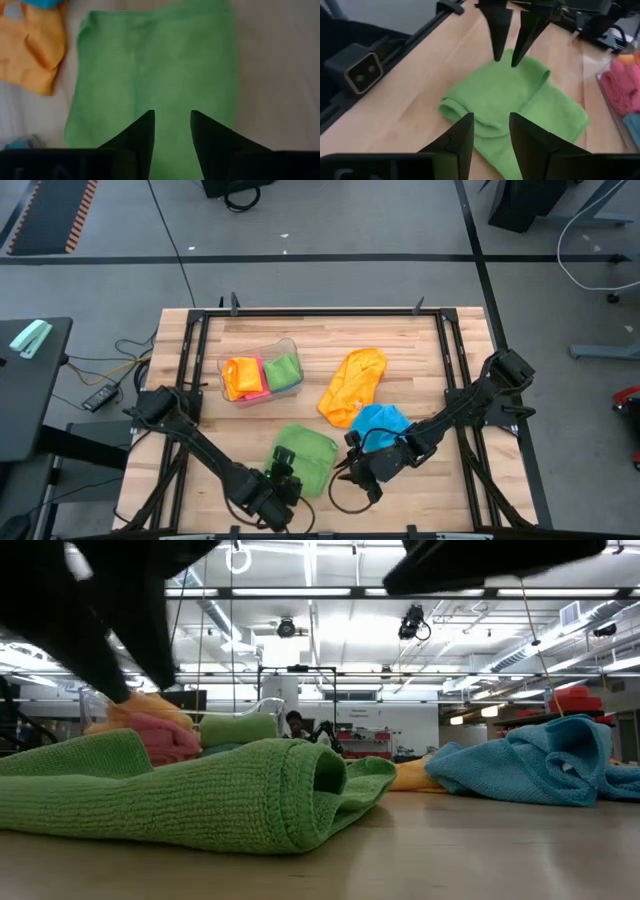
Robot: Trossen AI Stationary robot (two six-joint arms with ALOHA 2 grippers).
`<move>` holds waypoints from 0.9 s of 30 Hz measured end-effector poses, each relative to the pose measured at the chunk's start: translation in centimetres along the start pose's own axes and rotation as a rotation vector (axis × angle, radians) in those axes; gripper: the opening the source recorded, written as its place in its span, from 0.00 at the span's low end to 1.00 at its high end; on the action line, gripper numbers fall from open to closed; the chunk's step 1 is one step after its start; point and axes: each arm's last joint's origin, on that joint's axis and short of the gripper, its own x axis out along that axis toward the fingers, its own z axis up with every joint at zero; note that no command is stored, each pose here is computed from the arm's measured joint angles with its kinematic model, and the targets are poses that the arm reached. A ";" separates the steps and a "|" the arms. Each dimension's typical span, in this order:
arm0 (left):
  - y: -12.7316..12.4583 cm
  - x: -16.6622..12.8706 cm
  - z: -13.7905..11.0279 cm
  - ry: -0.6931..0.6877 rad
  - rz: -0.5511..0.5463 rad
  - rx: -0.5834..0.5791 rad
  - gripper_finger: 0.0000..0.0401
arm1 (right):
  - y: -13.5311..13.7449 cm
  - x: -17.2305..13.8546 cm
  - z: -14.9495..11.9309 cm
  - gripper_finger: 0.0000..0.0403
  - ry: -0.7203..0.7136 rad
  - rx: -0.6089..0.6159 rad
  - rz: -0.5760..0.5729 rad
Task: Fold microfiber towels
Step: Fold the green microfiber towel
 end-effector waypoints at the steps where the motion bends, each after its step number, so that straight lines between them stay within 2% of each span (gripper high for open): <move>1: 0.3 0.2 0.1 0.004 0.005 -0.025 0.35 | -0.1 0.1 -0.4 0.33 -0.009 0.005 -0.005; 10: 3.1 2.0 2.3 -0.103 -0.001 -0.257 0.35 | -1.6 0.6 -2.2 0.33 -0.002 0.077 -0.046; 16: 3.6 2.9 2.7 -0.116 0.004 -0.241 0.33 | -1.5 0.6 -2.2 0.33 -0.003 0.061 -0.046; 27: 2.2 6.5 2.8 -0.099 -0.040 -0.209 0.33 | -1.7 0.6 -2.5 0.33 0.020 0.055 -0.047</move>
